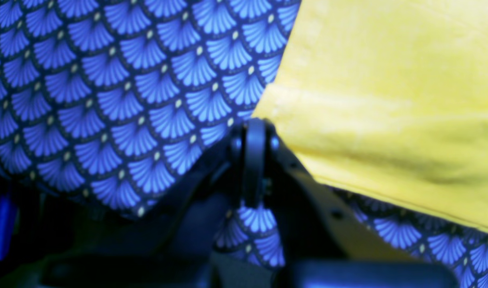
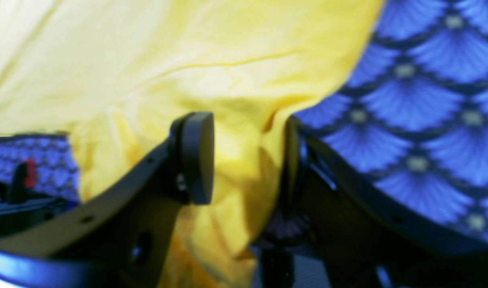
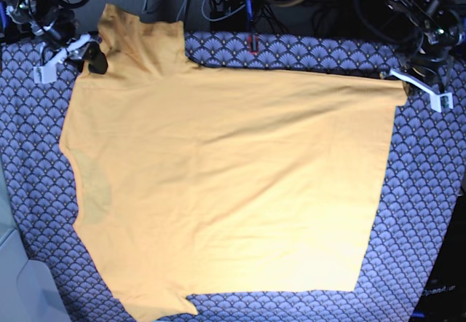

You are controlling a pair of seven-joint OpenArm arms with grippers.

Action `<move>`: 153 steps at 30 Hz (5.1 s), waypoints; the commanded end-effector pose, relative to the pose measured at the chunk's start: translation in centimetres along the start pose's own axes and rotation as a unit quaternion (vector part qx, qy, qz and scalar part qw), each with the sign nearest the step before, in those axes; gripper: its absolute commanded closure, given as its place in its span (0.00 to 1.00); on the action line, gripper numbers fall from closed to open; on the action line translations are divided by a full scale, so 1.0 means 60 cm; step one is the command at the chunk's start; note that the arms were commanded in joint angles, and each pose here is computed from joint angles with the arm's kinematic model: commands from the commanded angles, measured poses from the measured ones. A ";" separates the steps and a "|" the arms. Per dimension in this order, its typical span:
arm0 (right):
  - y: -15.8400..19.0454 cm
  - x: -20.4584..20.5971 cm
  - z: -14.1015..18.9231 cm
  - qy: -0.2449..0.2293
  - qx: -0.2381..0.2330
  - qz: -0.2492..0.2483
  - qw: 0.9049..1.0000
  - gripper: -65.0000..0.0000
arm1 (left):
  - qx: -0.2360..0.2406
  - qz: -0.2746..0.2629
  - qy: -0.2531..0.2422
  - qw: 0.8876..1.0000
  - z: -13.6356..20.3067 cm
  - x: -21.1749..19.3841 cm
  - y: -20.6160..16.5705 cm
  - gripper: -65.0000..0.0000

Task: Fold the T-shirt properly
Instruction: 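Hold the shirt edge with both grippers and lift it slightly, then pull both grippers away from the robot, folding the shoulder edge over the shirt, then lower the folded edge onto the shirt with both grippers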

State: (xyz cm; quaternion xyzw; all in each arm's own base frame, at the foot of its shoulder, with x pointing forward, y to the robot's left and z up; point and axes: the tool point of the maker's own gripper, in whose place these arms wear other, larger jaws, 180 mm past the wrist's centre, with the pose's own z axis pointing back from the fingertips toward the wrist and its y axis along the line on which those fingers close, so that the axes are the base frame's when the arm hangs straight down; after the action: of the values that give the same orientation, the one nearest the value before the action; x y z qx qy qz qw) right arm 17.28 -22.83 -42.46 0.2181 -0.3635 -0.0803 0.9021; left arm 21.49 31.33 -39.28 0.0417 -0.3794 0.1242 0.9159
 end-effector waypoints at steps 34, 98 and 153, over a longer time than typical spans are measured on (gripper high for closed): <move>0.043 0.114 0.004 -0.048 0.013 0.102 0.994 1.00 | 0.012 -0.013 -0.045 0.999 0.010 0.087 -0.002 1.00; 0.049 0.449 -0.181 -0.071 -0.027 0.186 0.980 1.00 | -0.121 0.045 -0.163 0.978 -0.165 0.374 -0.189 1.00; 0.034 0.481 -0.228 -0.075 -0.064 0.260 0.961 1.00 | -0.126 -0.003 -0.181 0.975 -0.179 0.441 -0.217 1.00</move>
State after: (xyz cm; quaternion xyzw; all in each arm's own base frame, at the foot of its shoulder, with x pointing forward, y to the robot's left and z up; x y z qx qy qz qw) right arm 45.96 -24.51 -35.39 0.0582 -0.4321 0.1179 0.8922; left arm 49.38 25.23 -30.21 -0.0534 -0.5252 0.0627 0.8470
